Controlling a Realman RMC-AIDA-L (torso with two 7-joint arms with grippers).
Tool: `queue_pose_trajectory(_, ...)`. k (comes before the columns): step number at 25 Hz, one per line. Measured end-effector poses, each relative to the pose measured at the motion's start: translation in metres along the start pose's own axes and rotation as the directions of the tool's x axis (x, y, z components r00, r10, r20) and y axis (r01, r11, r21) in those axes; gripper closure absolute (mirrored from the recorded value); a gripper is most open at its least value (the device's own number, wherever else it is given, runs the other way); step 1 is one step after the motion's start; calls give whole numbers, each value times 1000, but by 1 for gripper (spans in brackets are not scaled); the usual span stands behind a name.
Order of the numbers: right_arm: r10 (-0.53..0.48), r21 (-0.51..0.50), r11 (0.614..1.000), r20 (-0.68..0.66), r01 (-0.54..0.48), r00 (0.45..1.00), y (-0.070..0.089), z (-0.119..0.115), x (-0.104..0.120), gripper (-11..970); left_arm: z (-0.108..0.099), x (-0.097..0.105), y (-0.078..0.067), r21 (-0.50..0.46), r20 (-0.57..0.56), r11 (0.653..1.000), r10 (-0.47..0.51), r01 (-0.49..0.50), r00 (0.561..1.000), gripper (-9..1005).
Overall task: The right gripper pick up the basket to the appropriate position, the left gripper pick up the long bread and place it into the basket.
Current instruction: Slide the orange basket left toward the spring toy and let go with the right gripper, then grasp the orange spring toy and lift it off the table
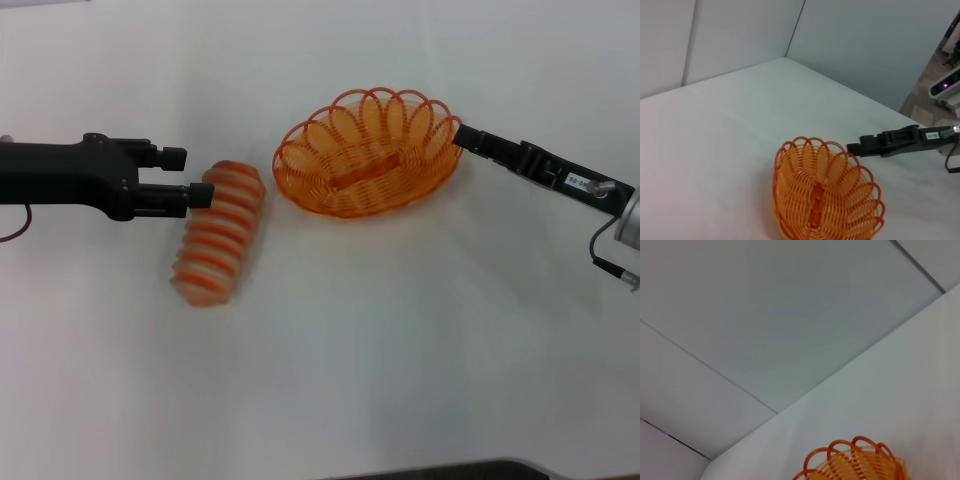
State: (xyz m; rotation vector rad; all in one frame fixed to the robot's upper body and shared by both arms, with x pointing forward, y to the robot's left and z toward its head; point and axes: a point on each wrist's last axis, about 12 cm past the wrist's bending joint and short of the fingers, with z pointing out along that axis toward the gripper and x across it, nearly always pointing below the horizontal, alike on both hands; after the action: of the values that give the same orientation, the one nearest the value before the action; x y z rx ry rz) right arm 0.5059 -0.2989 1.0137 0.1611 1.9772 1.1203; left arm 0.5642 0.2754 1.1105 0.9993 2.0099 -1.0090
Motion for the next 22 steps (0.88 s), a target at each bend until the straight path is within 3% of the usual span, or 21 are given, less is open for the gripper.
queue_pose_trajectory(7, -60, 2, 998, 41, 60, 997, -3, -14, -2, 425, 1, -2, 1, -4, 0, 1000, 4, -4, 1000, 260)
queue_pose_trajectory(13, -261, 54, 965, 214, 255, 941, -7, -38, -28, 424, 4, -2, 0, 1, 7, 1000, 2, -2, 1000, 261)
queue_pose_trajectory(16, -383, 53, 921, 318, 387, 868, 2, -48, -52, 424, 8, -1, -2, 3, 11, 1000, 0, 0, 1000, 261)
queue_pose_trajectory(17, -450, 19, 878, 375, 478, 811, 13, -53, -72, 426, 9, -1, -2, 3, 13, 1000, -1, 1, 1000, 261)
queue_pose_trajectory(18, -450, 19, 878, 375, 478, 811, 13, -53, -72, 427, 10, -1, -2, 1, 15, 1000, -2, 2, 1000, 261)
queue_pose_trajectory(22, -529, -150, 779, 364, 609, 767, 40, -56, -109, 432, 16, 0, -4, 2, 22, 1000, -7, 6, 1000, 261)
